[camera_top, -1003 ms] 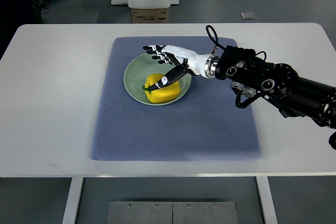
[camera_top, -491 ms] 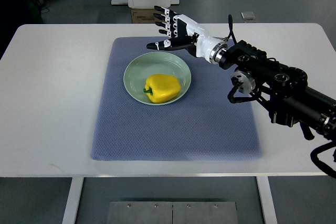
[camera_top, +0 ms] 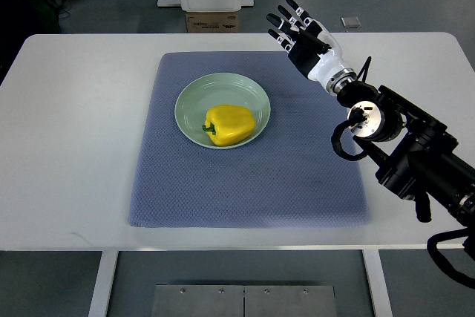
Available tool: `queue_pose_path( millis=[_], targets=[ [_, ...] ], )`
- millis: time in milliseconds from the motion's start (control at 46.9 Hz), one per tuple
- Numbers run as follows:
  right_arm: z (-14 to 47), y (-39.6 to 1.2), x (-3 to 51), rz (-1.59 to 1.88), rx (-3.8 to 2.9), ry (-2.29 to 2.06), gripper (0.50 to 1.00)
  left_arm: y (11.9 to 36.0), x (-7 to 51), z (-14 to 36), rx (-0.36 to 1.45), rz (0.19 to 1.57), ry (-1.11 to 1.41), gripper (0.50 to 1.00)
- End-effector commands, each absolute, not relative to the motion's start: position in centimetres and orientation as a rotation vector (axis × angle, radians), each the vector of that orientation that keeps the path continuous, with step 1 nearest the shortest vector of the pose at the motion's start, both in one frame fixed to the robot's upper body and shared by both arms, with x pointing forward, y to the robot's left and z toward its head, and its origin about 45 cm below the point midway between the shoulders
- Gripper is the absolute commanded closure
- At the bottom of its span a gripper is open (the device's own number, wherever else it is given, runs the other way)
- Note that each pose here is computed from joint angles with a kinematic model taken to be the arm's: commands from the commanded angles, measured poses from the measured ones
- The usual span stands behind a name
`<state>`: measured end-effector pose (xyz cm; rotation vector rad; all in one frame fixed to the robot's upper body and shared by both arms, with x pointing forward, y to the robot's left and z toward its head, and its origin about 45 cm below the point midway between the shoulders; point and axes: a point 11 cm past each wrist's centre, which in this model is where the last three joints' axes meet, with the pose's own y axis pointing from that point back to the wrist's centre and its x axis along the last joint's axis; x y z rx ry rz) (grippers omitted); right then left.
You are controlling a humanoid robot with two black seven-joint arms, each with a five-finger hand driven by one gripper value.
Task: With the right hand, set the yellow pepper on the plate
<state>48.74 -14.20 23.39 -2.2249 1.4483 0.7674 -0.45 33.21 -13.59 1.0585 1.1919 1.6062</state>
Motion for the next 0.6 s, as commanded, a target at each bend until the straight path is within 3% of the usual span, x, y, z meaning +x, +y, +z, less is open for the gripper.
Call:
queue_pose_path(
  millis=[0, 277, 576],
  targets=[
    [22.4, -15.2, 48.6, 0.798, -2.173, 1.479, 0.5, 33.2, -0.4, -13.6, 1.058, 1.606, 1.192, 0.5],
    [17.8, -20.3, 48.5, 0.834, -2.093, 1.716, 0.5, 33.2, -0.4, -13.6, 1.058, 1.606, 1.192, 0.5],
    [18.7, -26.0, 48.9, 0.743, -2.063, 1.814, 0.5, 33.2, -0.4, -13.6, 1.058, 1.606, 1.192, 0.5]
  ],
)
